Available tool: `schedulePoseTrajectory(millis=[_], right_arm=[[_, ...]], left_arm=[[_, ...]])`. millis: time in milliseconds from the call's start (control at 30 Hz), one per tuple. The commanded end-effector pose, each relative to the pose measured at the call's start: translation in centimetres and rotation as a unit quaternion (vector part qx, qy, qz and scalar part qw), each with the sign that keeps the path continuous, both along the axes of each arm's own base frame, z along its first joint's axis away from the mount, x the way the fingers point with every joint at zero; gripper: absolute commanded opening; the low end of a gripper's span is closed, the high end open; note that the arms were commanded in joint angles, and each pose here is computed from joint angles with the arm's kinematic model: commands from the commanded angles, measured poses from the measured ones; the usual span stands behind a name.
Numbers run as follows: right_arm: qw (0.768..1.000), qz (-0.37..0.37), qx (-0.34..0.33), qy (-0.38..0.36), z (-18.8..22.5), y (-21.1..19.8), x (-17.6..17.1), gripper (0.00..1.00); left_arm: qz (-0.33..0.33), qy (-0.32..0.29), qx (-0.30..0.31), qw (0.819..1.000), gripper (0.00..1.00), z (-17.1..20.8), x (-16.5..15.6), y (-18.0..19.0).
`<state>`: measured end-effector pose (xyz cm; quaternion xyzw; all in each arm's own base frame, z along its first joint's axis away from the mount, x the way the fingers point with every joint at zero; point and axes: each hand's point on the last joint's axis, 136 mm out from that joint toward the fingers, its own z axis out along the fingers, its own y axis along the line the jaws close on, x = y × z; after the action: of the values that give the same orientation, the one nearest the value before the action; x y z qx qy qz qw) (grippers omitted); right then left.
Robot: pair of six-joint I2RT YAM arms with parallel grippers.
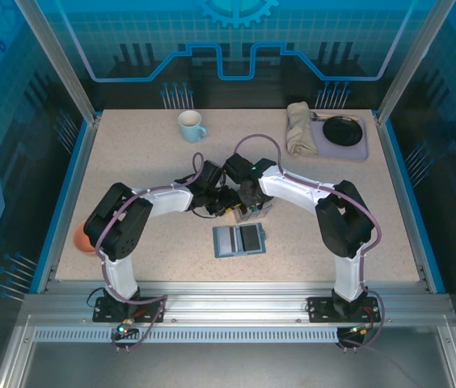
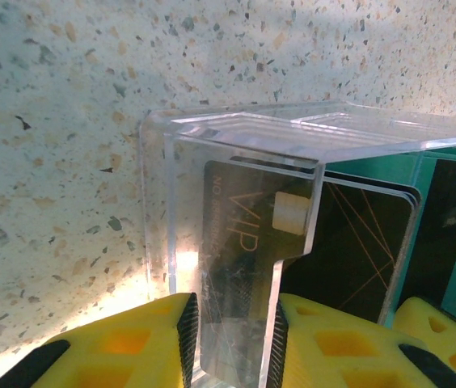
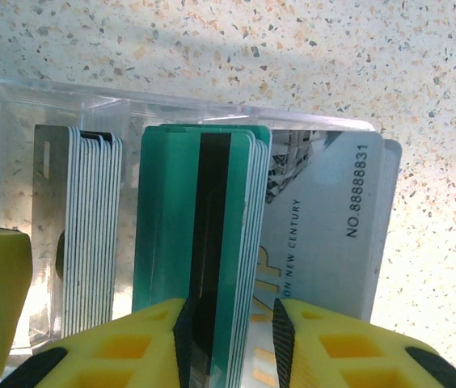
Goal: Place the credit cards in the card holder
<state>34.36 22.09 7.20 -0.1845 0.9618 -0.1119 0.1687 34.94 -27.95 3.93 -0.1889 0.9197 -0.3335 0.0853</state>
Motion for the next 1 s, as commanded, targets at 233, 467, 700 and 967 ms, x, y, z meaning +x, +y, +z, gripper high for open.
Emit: schedulePoseTrajectory(millis=[233, 467, 700, 967], right_arm=[[0.999, 0.003, -0.029, -0.020, 1.9, -0.7, 0.1, 0.34], [0.999, 0.006, -0.027, -0.023, 2.4, -0.6, 0.2, 0.33], [0.999, 0.008, -0.024, -0.021, 2.4, -0.4, 0.0, 0.29], [0.999, 0.009, -0.030, -0.029, 2.8, -0.4, 0.1, 0.26]], left_arm=[[0.013, 0.045, 0.024, 0.999, 0.31, -2.1, -1.6, 1.5], [0.012, 0.046, 0.022, 0.999, 0.31, -2.1, -1.6, 1.5], [0.011, 0.046, 0.020, 0.999, 0.31, -2.1, -1.6, 1.3], [0.011, 0.047, 0.020, 0.999, 0.31, -2.1, -1.6, 1.4]])
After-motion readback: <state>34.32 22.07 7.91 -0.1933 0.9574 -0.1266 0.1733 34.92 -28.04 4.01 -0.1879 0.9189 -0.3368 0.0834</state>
